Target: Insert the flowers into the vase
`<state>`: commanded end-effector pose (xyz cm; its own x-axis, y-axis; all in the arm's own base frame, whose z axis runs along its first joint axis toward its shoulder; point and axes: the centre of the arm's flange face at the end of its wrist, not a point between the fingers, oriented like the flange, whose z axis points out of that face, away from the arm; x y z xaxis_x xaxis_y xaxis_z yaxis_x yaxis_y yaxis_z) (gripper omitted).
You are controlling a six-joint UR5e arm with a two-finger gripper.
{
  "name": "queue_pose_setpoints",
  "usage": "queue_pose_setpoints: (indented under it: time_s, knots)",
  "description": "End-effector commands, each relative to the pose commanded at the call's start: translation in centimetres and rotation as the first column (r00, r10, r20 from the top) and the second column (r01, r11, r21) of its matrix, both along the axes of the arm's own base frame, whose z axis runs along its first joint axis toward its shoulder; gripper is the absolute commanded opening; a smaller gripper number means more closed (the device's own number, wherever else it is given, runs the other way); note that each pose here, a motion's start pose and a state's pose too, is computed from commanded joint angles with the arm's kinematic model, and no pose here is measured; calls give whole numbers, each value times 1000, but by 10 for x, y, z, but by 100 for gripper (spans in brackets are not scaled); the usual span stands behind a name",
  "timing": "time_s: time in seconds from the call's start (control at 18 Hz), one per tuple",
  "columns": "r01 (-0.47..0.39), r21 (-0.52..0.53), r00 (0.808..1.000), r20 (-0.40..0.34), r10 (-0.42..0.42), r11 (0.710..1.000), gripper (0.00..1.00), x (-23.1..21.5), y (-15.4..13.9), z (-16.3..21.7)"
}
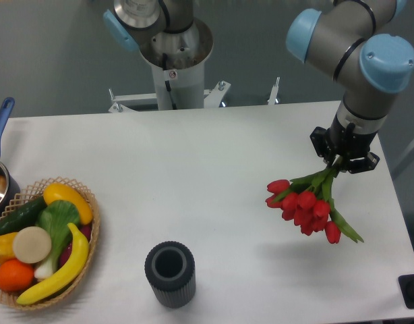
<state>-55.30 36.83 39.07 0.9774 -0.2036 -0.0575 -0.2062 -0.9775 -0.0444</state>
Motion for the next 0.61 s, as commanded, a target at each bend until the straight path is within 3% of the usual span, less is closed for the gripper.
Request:
queue_pose_setpoints:
  time_s: [0.28, 0.61]
  knots:
    - [-6, 23, 1000, -12, 7, 1000, 20, -1, -3, 12]
    - [-49, 224, 998, 36, 42, 973, 17, 7, 10, 36]
